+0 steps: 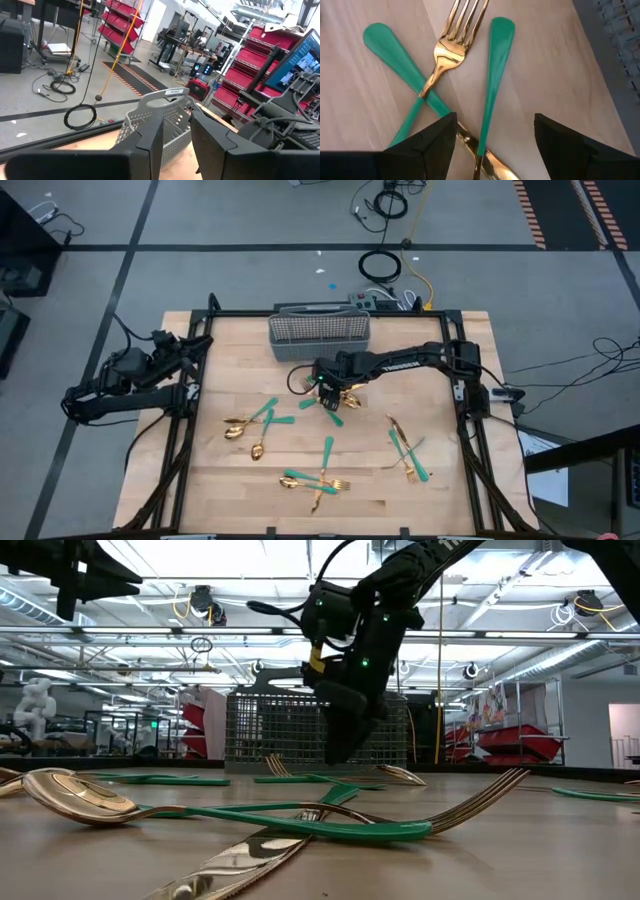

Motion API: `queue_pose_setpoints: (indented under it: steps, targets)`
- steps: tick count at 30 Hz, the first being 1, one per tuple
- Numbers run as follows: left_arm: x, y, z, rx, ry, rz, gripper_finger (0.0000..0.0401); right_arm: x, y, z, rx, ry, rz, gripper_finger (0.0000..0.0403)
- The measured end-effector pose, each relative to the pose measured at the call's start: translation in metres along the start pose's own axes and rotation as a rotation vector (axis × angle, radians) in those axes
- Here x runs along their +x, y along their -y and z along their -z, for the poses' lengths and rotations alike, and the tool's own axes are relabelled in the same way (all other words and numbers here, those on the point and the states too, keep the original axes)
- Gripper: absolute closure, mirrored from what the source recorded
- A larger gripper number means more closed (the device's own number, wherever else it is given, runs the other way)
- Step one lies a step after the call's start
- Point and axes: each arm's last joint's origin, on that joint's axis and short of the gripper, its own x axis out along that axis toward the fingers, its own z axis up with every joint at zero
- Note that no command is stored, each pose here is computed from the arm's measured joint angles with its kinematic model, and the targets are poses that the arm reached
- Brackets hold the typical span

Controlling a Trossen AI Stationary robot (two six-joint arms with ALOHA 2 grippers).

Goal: Sort silverware
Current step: Adjust the gray silverware organizer

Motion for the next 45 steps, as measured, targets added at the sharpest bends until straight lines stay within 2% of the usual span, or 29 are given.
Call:
queue_pose_setpoints:
  steps: [8,17,24,28,31,37,41,45]
  targets:
    - [0.000,-0.001,0.001,0.002,-0.012,-0.006,0.0299,-0.016,0.026,-0.032,-0.060,0.105,0.068,0.0151]
    - [0.000,-0.001,0.002,0.005,-0.014,-0.010,0.0299,-0.015,0.080,-0.041,0.020,0.119,0.128,0.0152]
    - [0.000,-0.001,0.003,0.008,-0.024,-0.018,0.0299,-0.016,0.099,-0.051,0.065,0.224,0.139,0.0152]
    - [0.001,-0.001,0.004,-0.102,-0.029,-0.018,0.0299,-0.017,0.101,-0.055,0.118,0.265,0.097,0.0152]
    - [0.009,0.001,0.016,-0.138,-0.114,0.014,0.0299,-0.017,0.095,-0.056,0.112,0.277,0.026,0.0152]
    - [0.043,0.012,0.043,-0.063,-0.248,-0.009,0.0299,-0.035,0.071,-0.072,0.042,0.323,-0.060,0.0152]
    - [0.069,0.022,0.060,0.043,-0.328,-0.041,0.0299,-0.061,0.059,-0.090,-0.022,0.360,-0.064,0.0152]
    - [0.092,0.031,0.077,0.067,-0.413,-0.017,0.0299,-0.093,0.053,-0.106,-0.064,0.400,-0.062,0.0152]
